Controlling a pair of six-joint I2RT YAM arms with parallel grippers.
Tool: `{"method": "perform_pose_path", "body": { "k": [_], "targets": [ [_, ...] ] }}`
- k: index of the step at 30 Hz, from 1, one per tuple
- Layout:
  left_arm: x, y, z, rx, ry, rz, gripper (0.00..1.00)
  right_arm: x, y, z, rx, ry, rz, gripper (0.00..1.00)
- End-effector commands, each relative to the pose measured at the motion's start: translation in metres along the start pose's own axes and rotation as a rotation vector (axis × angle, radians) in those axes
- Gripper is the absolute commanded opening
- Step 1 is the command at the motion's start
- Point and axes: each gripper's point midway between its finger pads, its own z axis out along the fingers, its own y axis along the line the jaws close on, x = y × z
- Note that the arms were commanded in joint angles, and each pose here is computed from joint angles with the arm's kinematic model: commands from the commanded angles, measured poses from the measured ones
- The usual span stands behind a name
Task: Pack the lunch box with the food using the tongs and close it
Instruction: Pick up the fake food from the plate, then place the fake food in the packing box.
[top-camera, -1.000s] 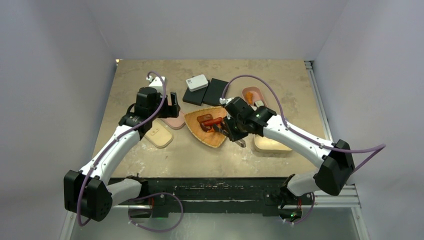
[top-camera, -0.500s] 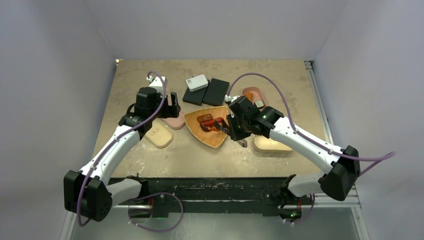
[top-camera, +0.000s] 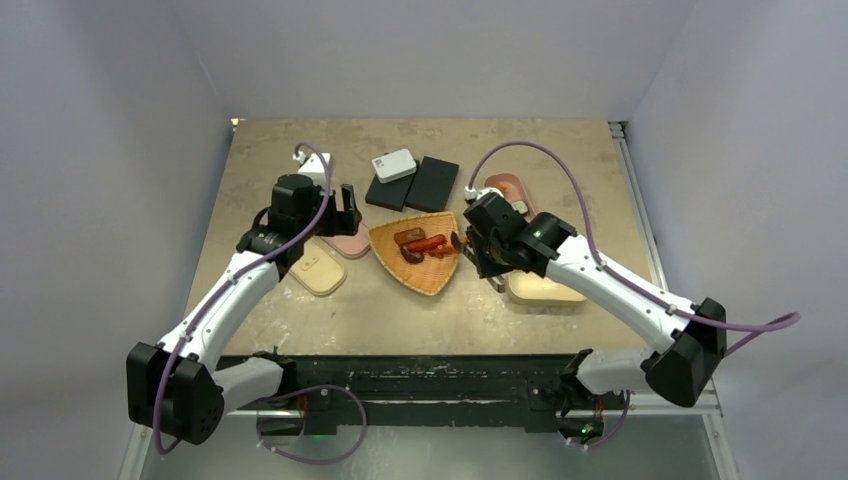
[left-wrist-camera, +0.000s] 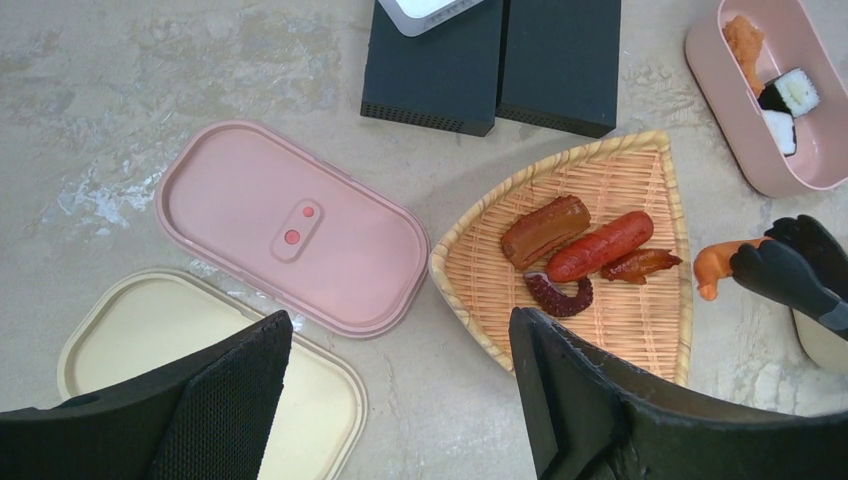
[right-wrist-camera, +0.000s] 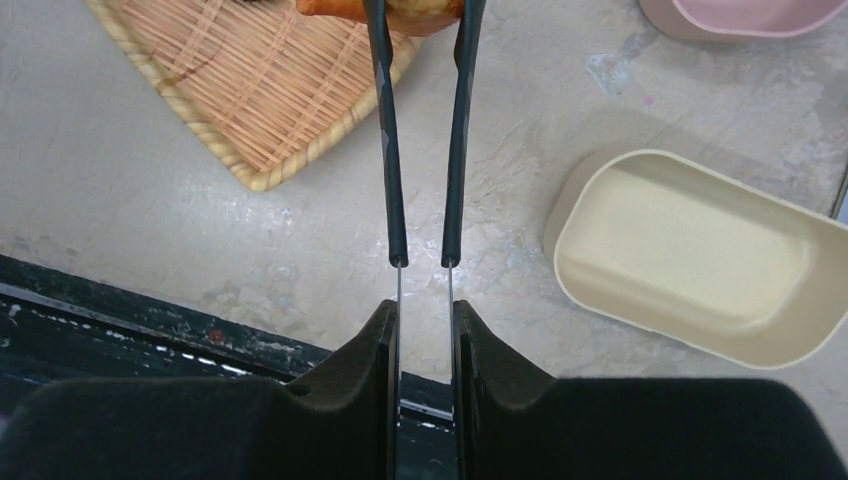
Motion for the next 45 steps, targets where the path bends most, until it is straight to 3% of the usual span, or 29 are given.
{"method": "perform_pose_path", "body": {
  "k": [1, 26, 33, 45],
  "targets": [
    [-0.014, -0.004, -0.006, 0.023, -0.06, -0.01, 0.79, -0.021, -0.01, -0.031, 0.026, -0.106, 0.18, 0.01],
    [-0.017, -0.014, -0.01, 0.072, -0.072, -0.017, 0.79, 0.024, -0.065, -0.056, 0.168, -0.106, 0.436, 0.0],
    [-0.017, -0.015, -0.01, 0.072, -0.071, -0.015, 0.79, 0.031, -0.09, -0.056, 0.216, -0.105, 0.452, 0.0],
    [-0.015, -0.015, -0.007, 0.075, -0.06, -0.017, 0.79, 0.05, -0.089, -0.047, 0.193, -0.032, 0.395, 0.0]
  ]
}}
